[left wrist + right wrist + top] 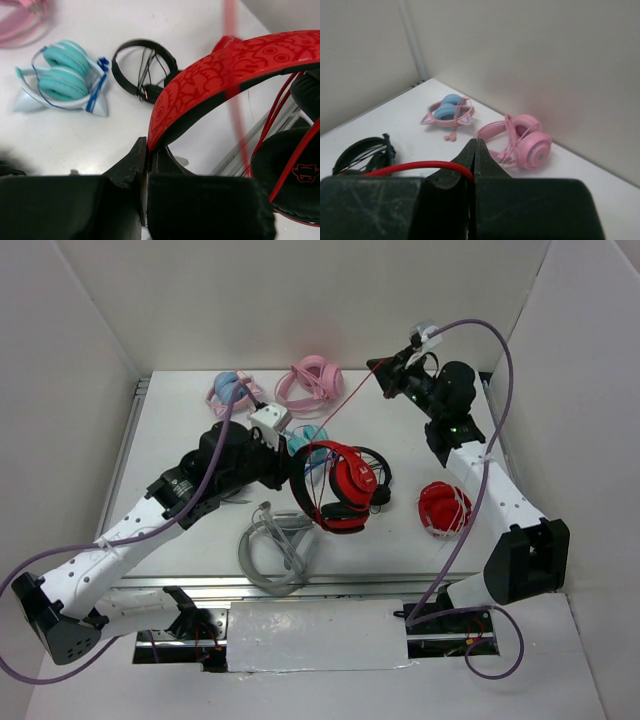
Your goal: Wrap the headphones
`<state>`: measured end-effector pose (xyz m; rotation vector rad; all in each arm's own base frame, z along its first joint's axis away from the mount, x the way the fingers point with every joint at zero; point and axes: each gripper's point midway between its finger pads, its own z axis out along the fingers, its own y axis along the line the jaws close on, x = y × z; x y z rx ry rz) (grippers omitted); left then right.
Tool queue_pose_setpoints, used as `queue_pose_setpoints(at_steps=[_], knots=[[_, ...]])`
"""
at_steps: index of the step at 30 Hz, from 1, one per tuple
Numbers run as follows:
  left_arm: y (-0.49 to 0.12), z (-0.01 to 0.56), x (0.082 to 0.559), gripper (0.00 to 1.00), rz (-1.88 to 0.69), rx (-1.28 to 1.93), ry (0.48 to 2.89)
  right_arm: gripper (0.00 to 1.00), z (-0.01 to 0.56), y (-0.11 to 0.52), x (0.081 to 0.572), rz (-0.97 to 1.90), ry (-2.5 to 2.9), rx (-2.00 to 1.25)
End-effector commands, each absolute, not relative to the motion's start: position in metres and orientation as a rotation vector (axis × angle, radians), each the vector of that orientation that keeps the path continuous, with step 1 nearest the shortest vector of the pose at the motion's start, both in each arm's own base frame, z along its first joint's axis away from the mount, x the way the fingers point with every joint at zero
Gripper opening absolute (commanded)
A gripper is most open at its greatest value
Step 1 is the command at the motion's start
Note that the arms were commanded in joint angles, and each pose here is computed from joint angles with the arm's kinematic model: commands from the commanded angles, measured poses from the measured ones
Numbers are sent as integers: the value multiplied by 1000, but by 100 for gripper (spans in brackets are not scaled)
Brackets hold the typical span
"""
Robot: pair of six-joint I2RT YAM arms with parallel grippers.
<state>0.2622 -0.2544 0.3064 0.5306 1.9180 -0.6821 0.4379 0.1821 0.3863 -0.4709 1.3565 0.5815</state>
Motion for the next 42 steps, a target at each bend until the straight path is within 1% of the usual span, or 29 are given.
queue_pose_setpoints(at_steps=[1,2,4,5,10,18,29,30,31,35,38,41,42], knots=[[-277,338,249,0,-827,517,1790,0,428,151,441,432,1313,-437],[-282,330,244,0,-826,535,1807,0,445,143,441,410,1286,-422],[-287,324,240,0,-821,550,1814,0,451,140,443,397,1297,-427],[-290,318,236,0,-815,562,1829,0,463,136,444,382,1278,-420],[-299,306,224,0,-818,611,1848,0,467,121,445,334,1289,-386],[-289,295,238,0,-705,522,1893,0,469,99,434,338,1256,-359],[-289,291,250,0,-652,481,1918,0,478,68,422,320,1204,-239],[-289,289,250,0,-648,484,1925,0,476,68,422,323,1209,-236],[-289,291,250,0,-647,483,1921,0,475,53,425,299,1217,-215],[-293,297,250,0,-666,494,1903,0,458,55,431,344,1248,-231],[-293,309,253,0,-667,477,1878,0,428,60,437,388,1299,-217],[-290,326,260,0,-657,449,1843,0,411,69,440,461,1300,-218],[-291,330,263,0,-656,446,1840,0,393,75,442,500,1330,-233]])
